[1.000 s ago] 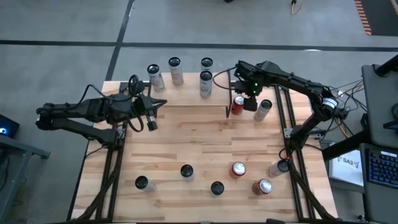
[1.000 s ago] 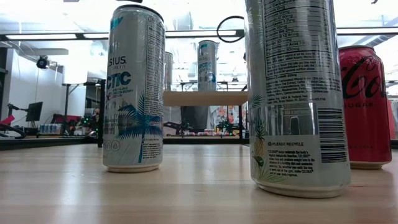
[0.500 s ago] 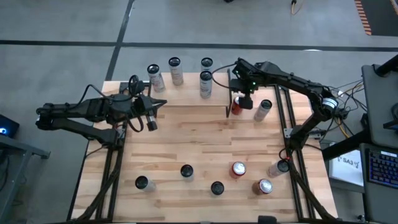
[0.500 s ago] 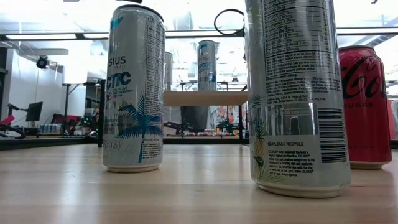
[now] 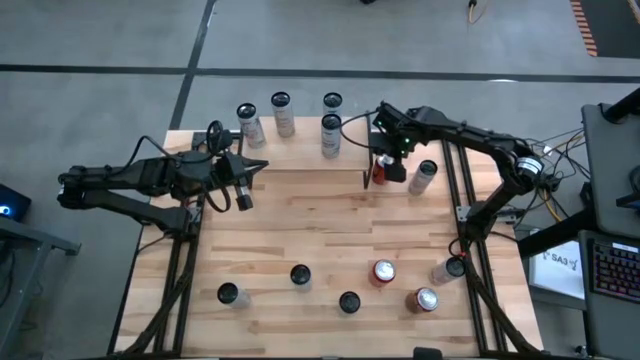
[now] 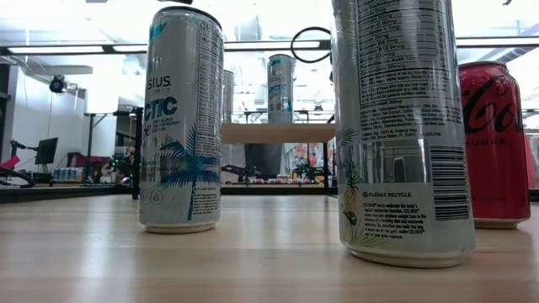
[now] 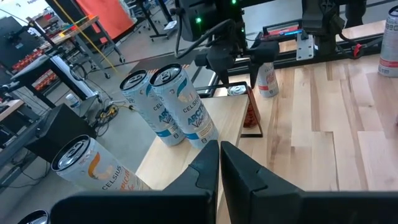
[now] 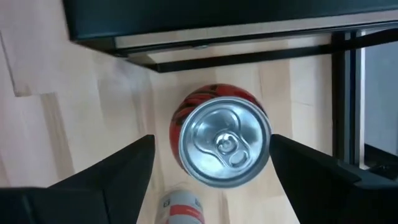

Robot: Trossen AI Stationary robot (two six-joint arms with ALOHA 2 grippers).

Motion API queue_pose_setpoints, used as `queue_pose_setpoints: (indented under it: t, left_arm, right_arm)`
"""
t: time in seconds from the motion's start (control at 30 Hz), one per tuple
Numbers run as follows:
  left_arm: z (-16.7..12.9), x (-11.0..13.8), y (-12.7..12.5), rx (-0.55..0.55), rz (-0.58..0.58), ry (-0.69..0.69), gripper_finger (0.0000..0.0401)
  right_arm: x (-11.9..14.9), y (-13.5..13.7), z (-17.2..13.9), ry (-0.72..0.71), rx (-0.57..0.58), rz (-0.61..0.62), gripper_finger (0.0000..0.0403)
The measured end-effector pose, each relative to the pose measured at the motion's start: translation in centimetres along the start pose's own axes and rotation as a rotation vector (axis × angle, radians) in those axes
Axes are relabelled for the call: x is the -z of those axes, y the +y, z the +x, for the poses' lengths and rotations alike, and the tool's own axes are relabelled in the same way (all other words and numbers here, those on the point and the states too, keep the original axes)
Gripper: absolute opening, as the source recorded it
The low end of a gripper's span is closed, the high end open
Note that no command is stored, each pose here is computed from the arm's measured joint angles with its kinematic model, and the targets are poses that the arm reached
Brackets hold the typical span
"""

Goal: Place canned beverage on shelf
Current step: Put the red soda can on the shelf

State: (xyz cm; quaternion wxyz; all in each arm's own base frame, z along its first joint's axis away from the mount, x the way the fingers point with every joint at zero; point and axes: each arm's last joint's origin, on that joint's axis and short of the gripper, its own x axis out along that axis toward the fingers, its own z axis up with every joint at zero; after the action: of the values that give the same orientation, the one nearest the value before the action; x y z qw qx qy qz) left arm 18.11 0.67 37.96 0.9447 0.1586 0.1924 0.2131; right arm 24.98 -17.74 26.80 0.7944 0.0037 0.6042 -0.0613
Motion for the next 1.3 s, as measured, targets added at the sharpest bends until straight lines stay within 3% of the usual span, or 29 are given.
queue_pose_setpoints:
  t: [0.67, 0.83, 1.17, 1.3]
  left_arm:
    - [0.0, 0.0, 0.0, 0.0, -0.007, -0.004, 0.0]
    - [0.0, 0.0, 0.0, 0.0, -0.01, -0.004, 0.0]
    - [0.0, 0.0, 0.0, 0.003, -0.01, -0.004, 0.0]
    - [0.0, 0.0, 0.0, 0.003, -0.01, -0.003, 0.0]
  right_arm:
    - [0.0, -0.7, 3.5, 0.047, 0.01, 0.041, 0.0293]
    - [-0.1, -0.7, 2.7, 0.041, 0.028, 0.064, 0.0251]
    - [0.7, 0.0, -0.5, 0.085, 0.019, 0.126, 0.0237]
    - [1.2, 0.4, -0.7, 0.115, -0.036, 0.178, 0.0237]
